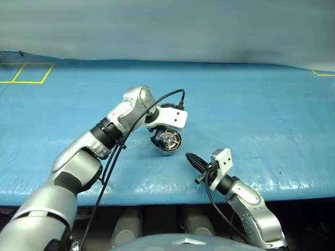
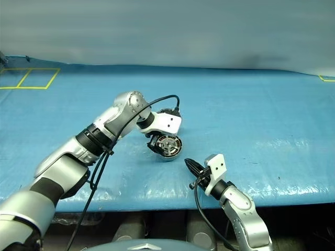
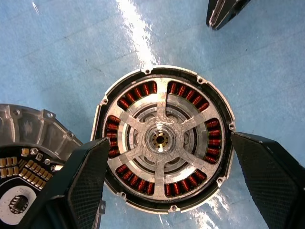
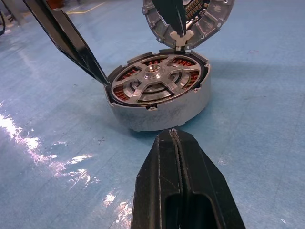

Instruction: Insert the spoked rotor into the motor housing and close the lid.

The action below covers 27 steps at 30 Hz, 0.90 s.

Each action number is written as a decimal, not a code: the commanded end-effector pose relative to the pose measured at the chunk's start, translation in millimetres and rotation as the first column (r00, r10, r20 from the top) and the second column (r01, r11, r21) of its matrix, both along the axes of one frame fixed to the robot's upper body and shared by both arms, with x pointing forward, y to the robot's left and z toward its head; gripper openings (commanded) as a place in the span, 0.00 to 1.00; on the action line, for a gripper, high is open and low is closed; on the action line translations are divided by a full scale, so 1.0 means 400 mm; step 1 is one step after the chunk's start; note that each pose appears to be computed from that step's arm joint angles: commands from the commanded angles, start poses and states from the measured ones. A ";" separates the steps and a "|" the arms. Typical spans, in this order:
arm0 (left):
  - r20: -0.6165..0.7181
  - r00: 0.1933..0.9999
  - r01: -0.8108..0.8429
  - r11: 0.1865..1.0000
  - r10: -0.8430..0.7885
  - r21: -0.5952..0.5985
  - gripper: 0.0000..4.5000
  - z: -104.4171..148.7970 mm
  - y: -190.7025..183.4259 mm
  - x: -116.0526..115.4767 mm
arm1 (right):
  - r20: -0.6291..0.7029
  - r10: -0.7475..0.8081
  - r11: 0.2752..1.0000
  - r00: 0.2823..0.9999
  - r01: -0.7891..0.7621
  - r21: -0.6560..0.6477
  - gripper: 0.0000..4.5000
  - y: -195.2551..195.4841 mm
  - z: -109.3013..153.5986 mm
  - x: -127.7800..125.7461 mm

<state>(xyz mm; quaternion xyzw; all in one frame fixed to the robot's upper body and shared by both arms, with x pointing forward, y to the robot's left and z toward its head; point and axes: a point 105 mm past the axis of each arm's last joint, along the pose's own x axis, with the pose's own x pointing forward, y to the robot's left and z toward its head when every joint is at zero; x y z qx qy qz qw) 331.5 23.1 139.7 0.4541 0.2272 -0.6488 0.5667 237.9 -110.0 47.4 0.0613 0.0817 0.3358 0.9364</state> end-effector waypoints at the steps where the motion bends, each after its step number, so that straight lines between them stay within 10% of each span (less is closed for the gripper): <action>1: -0.025 1.000 -0.002 0.989 -0.002 -0.147 0.99 0.062 0.004 -0.041 | 0.045 -0.007 1.000 0.999 0.007 0.010 0.00 -0.007 0.033 0.004; 14: -0.071 0.960 -0.252 0.727 0.270 -0.639 0.04 0.048 0.165 -0.142 | 0.054 -0.064 0.995 0.996 0.068 -0.067 0.00 0.005 0.084 0.059; 27: -0.231 0.796 -0.534 0.469 0.560 -0.703 0.01 -0.079 0.334 -0.152 | -0.003 -0.051 0.997 0.999 0.050 -0.067 0.00 0.132 0.128 0.168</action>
